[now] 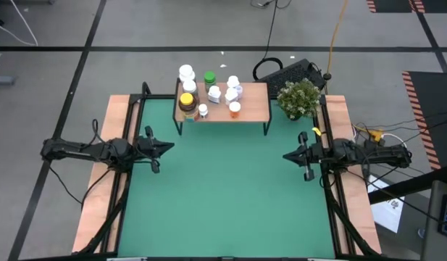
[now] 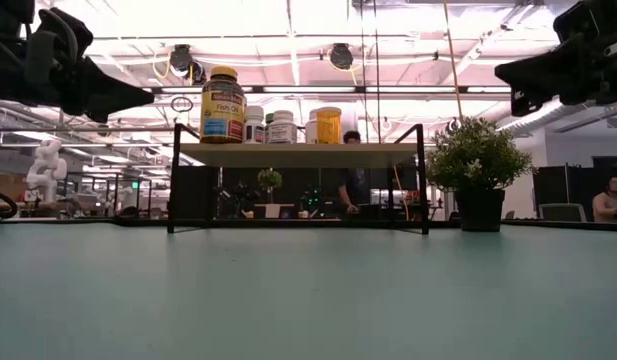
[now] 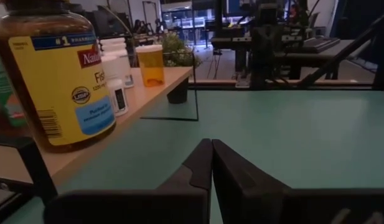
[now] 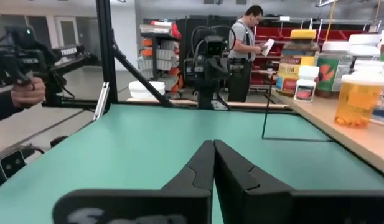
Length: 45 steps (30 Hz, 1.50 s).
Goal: Pick and place medicine bottles onto shelf by color
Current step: Return to Home Position
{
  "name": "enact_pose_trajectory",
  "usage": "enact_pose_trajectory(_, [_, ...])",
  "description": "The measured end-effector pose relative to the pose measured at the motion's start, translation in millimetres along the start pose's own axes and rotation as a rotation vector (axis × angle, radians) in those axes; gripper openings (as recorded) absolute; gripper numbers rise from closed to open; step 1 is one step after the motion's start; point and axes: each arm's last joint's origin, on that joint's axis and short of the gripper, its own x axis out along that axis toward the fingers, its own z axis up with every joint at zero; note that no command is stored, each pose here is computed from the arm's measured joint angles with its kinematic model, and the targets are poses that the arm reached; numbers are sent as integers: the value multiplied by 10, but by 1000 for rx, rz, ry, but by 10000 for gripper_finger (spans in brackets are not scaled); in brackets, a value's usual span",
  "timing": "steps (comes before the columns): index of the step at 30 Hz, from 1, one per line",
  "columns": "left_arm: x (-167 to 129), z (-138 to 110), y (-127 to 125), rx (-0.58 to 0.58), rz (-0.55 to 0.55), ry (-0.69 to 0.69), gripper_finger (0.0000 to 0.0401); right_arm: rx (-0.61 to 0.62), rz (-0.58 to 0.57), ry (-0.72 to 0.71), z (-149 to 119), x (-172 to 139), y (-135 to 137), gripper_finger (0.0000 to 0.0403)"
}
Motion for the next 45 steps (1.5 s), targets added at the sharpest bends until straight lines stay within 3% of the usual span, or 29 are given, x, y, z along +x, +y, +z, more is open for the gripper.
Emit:
enact_pose_trajectory(15, [19,-80,-1,-19,-21,-7,4,-50,0,-33,23,2,0,0])
enact_pose_trajectory(27, [19,-104,-1,29,-21,16,44,-61,-1,-36,25,2,0,0])
enact_pose_trajectory(45, [19,-102,-1,31,-20,15,47,-61,-2,-36,25,2,-1,0])
